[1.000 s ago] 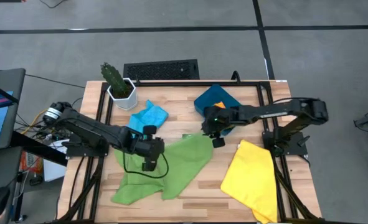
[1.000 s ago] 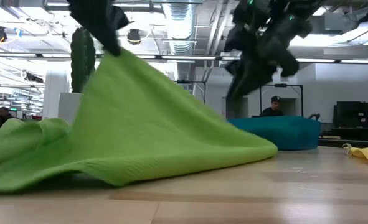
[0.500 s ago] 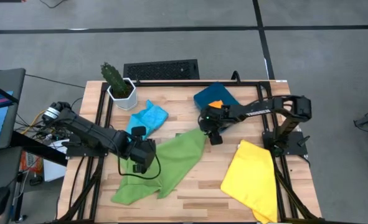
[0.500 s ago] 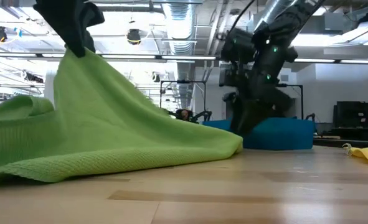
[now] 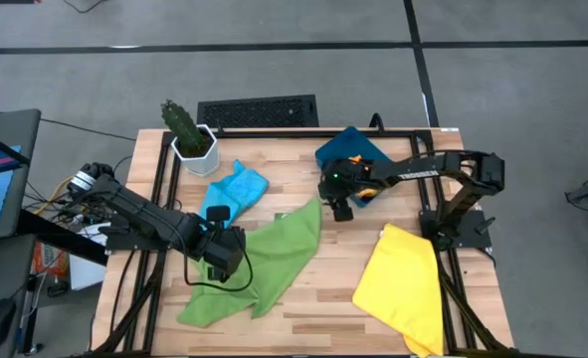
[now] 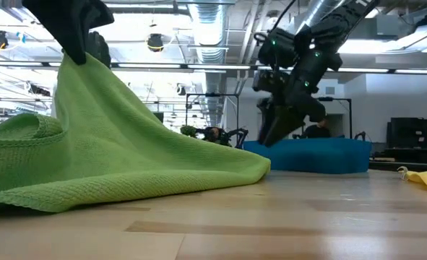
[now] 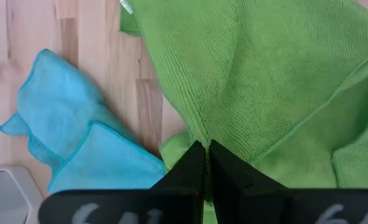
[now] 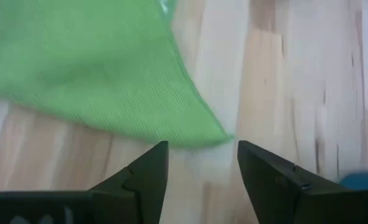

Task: Fold microfiber towels
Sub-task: Fold the right green microfiber towel

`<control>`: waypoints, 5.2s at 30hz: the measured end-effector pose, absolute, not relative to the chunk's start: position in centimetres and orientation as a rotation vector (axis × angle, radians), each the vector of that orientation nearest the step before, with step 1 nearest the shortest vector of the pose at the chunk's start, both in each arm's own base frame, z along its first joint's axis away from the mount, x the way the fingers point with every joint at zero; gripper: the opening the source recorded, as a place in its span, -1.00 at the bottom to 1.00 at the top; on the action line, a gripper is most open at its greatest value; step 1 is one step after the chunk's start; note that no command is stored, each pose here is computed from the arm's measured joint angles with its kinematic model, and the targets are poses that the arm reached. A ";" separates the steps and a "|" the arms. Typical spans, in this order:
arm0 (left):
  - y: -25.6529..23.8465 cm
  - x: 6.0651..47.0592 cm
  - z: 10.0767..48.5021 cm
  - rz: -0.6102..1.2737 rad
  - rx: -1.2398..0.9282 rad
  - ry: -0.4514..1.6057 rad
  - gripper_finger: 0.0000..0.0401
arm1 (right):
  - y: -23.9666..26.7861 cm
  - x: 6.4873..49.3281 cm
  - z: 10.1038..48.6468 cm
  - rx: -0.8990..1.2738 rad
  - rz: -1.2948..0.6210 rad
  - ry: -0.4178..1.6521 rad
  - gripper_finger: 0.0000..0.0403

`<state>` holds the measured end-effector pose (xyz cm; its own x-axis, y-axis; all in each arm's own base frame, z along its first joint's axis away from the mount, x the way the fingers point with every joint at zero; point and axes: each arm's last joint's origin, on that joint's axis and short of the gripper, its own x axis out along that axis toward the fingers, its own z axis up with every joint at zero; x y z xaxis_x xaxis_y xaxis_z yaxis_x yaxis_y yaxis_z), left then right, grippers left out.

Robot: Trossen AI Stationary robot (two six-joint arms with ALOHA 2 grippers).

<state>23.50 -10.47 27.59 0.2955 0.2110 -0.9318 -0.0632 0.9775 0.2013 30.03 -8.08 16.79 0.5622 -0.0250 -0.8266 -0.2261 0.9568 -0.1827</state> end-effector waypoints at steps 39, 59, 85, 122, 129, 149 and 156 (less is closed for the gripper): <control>-10.2 23.4 27.7 0.209 0.255 1.242 -0.98 | -8.5 31.8 15.8 -0.237 0.138 1.000 -0.90; -2.3 22.2 32.2 0.704 0.800 1.057 -0.98 | -5.8 22.2 29.9 -0.315 -0.509 0.808 -0.94; -11.3 21.0 31.2 0.067 0.355 1.001 -0.99 | 8.1 18.8 25.7 -0.249 -0.211 0.883 -0.95; -12.6 19.5 28.8 0.223 0.093 0.984 -0.99 | 15.3 17.9 21.8 -0.206 -0.349 0.856 -0.94; -12.1 19.6 27.0 0.269 0.132 0.983 -0.99 | 14.4 19.0 20.8 -0.285 -0.409 0.909 -0.94; -10.7 20.4 24.8 0.208 0.010 1.086 -0.99 | 14.9 20.2 20.7 -0.114 -0.232 1.001 -0.94; -10.0 20.8 24.9 0.228 0.025 1.082 -0.99 | 14.4 20.5 20.6 -0.109 -0.256 1.012 -0.94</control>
<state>20.81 -10.00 24.87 0.4483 0.1963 -0.8720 -0.1718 0.9763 0.1315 20.50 14.37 20.64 0.5032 -0.2613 -0.8237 0.1610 0.9649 -0.2077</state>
